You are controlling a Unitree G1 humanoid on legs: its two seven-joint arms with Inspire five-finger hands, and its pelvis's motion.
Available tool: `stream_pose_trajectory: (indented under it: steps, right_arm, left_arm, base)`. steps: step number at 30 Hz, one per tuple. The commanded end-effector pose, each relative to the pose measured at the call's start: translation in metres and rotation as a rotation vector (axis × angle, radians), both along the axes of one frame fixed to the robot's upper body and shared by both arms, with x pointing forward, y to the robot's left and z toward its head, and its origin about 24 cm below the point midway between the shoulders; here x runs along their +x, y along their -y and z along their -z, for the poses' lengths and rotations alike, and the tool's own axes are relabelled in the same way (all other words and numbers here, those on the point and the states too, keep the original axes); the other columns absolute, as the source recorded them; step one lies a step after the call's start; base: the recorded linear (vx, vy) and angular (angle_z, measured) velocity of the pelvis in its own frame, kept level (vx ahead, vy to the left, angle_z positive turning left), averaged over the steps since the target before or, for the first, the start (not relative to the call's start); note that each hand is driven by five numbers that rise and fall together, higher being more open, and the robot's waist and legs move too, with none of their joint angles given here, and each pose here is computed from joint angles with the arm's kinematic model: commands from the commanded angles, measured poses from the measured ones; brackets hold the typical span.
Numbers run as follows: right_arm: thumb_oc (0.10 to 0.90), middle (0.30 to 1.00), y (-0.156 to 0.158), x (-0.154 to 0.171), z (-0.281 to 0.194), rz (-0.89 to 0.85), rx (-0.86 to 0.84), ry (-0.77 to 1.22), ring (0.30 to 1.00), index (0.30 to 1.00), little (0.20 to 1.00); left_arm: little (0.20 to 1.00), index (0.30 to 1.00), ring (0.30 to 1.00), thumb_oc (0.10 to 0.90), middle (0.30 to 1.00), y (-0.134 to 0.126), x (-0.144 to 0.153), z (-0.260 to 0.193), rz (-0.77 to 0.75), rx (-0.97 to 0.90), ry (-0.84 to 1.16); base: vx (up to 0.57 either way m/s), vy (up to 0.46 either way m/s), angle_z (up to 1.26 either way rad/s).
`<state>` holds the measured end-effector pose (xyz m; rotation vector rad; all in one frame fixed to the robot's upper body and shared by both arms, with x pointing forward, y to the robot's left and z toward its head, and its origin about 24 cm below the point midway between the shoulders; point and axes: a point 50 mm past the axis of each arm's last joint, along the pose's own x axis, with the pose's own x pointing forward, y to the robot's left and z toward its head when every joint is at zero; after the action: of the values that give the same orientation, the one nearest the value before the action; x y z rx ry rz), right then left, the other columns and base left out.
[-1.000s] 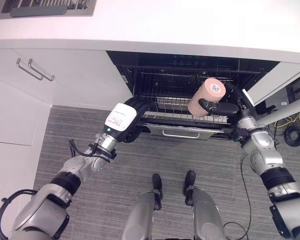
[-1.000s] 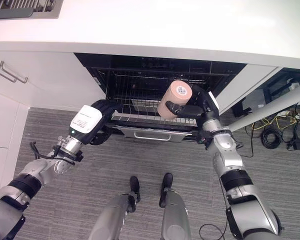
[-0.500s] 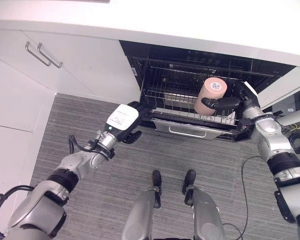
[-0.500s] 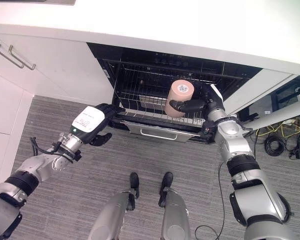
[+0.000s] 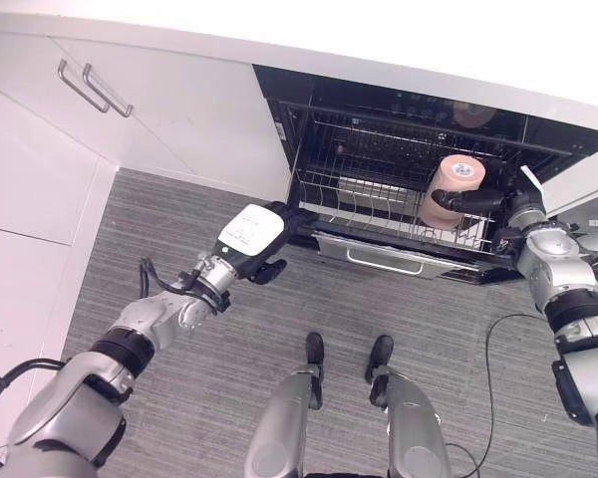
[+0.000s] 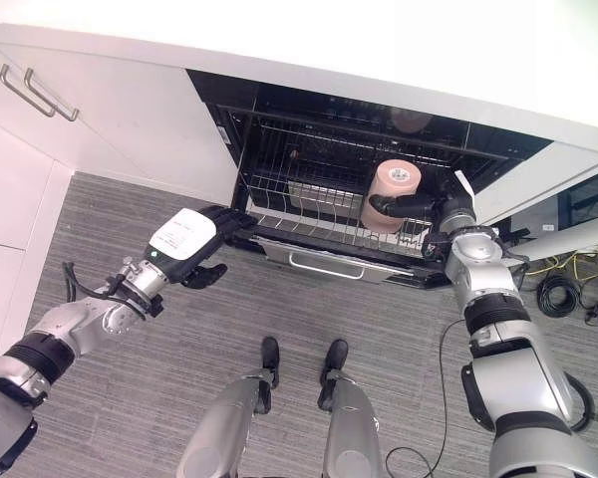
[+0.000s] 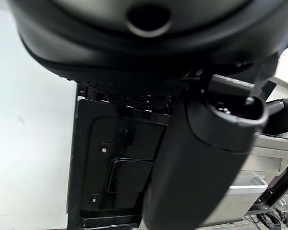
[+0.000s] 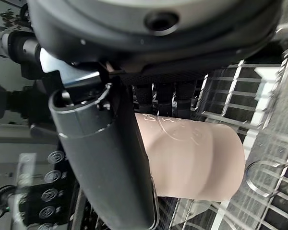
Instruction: Place the dishes in the dishwasher.
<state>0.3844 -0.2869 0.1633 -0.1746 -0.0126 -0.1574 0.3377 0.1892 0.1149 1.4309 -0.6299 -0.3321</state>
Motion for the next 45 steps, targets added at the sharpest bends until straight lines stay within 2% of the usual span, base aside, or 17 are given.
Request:
stream_pose_trajectory:
  steps: [1, 5, 8, 13, 16, 32, 33, 34, 45]
  right_arm:
    - [0.400, 0.300, 0.009, -0.002, -0.079, 0.031, -0.075, 0.307, 0.300, 0.300, 0.300]
    - [0.400, 0.300, 0.011, -0.007, -0.081, 0.101, -0.039, 0.406, 0.300, 0.300, 0.300]
    - [0.400, 0.300, 0.011, -0.007, -0.076, 0.098, -0.047, 0.378, 0.300, 0.300, 0.300]
    - [0.400, 0.300, 0.011, -0.004, -0.051, 0.042, -0.093, 0.216, 0.300, 0.300, 0.300]
    - [0.400, 0.300, 0.009, -0.003, -0.043, 0.032, -0.144, 0.184, 0.300, 0.300, 0.300]
    - [0.400, 0.300, -0.009, 0.003, -0.016, -0.022, -0.146, 0.094, 0.300, 0.300, 0.300]
    - [0.525, 0.488, -0.011, 0.003, -0.013, -0.020, -0.142, 0.082, 0.488, 0.488, 0.488]
    - [0.800, 0.900, -0.012, 0.004, -0.009, -0.019, -0.139, 0.069, 0.900, 0.900, 0.900]
    - [0.800, 0.900, -0.016, -0.002, 0.027, -0.035, -0.121, -0.057, 0.900, 0.900, 0.900]
  left_arm:
    - [0.900, 0.900, 0.900, 0.800, 0.900, 0.017, 0.004, -0.049, 0.090, -0.105, 0.172]
    - [0.900, 0.900, 0.900, 0.800, 0.900, 0.020, 0.004, -0.050, 0.090, -0.114, 0.177]
    - [0.900, 0.900, 0.900, 0.800, 0.900, 0.021, 0.004, -0.051, 0.091, -0.116, 0.179]
    - [0.900, 0.900, 0.900, 0.800, 0.900, 0.020, 0.004, -0.052, 0.095, -0.117, 0.183]
    - [0.900, 0.900, 0.900, 0.800, 0.900, 0.020, 0.005, -0.053, 0.097, -0.116, 0.184]
    - [0.900, 0.900, 0.900, 0.800, 0.900, 0.023, 0.009, -0.058, 0.098, -0.112, 0.195]
    - [0.900, 0.900, 0.900, 0.800, 0.900, 0.023, 0.009, -0.057, 0.098, -0.115, 0.195]
    - [0.900, 0.900, 0.900, 0.800, 0.900, 0.024, 0.008, -0.056, 0.098, -0.116, 0.196]
    - [0.900, 0.900, 0.900, 0.800, 0.900, 0.024, 0.007, -0.050, 0.082, -0.128, 0.202]
  base:
    - [0.00, 0.000, 0.00]
    - [-0.02, 0.006, -0.01]
    - [-0.02, 0.004, -0.02]
    - [-0.03, 0.003, -0.02]
    - [-0.02, -0.010, -0.02]
    - [0.00, 0.000, 0.00]
    - [0.00, 0.000, 0.00]
    - [0.00, 0.000, 0.00]
    - [0.00, 0.000, 0.00]
